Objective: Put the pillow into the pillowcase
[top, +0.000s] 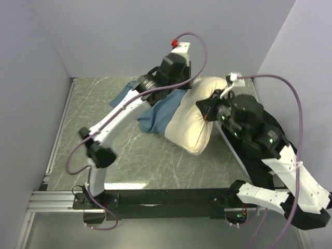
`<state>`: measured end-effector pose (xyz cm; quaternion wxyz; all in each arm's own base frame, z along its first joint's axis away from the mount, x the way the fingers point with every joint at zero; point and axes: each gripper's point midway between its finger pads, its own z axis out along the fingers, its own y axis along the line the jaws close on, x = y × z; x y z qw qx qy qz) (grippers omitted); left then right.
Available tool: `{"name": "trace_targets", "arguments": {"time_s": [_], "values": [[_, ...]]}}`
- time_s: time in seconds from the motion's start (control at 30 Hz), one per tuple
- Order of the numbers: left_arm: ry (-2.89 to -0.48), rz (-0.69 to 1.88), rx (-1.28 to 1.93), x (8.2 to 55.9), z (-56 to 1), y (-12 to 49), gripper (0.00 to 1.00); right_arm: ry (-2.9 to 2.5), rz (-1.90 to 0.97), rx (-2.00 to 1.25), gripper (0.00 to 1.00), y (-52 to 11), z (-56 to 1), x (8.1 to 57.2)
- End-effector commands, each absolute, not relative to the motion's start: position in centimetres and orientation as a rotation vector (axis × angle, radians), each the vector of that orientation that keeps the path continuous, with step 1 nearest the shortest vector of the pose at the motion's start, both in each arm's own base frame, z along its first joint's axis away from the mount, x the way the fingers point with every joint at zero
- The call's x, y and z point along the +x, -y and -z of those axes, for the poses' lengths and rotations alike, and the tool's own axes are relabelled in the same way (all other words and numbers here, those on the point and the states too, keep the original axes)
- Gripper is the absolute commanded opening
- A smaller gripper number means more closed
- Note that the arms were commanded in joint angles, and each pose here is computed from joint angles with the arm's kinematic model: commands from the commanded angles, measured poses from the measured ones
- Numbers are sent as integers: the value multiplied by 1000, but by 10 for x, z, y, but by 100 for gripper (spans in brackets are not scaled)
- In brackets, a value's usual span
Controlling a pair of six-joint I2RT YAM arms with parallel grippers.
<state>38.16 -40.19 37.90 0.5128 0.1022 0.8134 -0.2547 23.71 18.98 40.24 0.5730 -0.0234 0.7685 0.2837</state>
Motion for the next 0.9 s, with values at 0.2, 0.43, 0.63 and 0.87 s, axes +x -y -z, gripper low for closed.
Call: {"name": "trace_targets", "arguments": {"time_s": [0.2, 0.43, 0.63, 0.87], "values": [[-1865, 804, -484, 308, -315, 219, 1, -1810, -670, -441, 0, -324, -368, 221], [-1958, 718, -791, 239, -184, 147, 29, -2142, -613, -650, 0, -386, -145, 136], [-1811, 660, -824, 229, -228, 108, 68, -2246, -534, -598, 31, -348, -84, 119], [-1894, 424, -666, 257, -240, 115, 72, -2231, -665, -577, 82, -327, -108, 97]]}}
